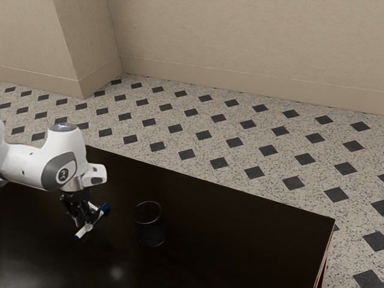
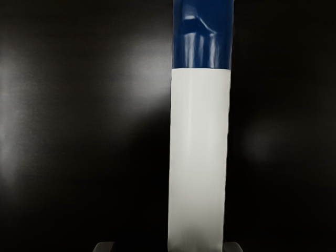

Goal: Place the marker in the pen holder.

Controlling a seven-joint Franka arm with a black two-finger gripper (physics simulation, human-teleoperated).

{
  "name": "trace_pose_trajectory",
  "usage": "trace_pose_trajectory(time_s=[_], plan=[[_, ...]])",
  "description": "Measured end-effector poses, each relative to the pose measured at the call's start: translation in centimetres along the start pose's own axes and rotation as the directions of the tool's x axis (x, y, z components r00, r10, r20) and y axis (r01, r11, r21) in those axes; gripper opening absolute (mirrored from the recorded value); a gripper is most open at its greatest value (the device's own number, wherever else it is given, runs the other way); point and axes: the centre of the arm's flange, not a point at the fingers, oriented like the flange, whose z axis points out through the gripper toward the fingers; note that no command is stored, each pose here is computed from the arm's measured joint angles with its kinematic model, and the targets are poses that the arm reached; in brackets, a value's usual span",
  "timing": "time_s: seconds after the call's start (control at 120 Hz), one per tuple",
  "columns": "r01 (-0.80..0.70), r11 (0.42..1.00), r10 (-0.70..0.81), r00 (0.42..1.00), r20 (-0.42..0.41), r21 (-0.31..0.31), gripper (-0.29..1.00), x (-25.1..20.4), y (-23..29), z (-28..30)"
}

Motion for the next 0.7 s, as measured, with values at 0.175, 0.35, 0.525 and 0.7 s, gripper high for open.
trace_pose_trajectory(time_s=[0.175, 0.35, 0.525, 0.7], plan=[[-0.03, 1.0, 0.03, 0.999, -0.022, 0.001, 0.13, -1.5, 0.4, 0.2], [-0.05, 0.999, 0.05, 0.998, -0.043, 0.005, 0.04, -1.6, 0.5, 0.2], [-0.053, 0.999, 0.053, 0.997, -0.051, 0.011, -0.03, -1.5, -0.1, 0.3], [-0.044, 0.998, 0.048, 0.992, -0.119, 0.035, -0.06, -0.8, -0.5, -5.4]])
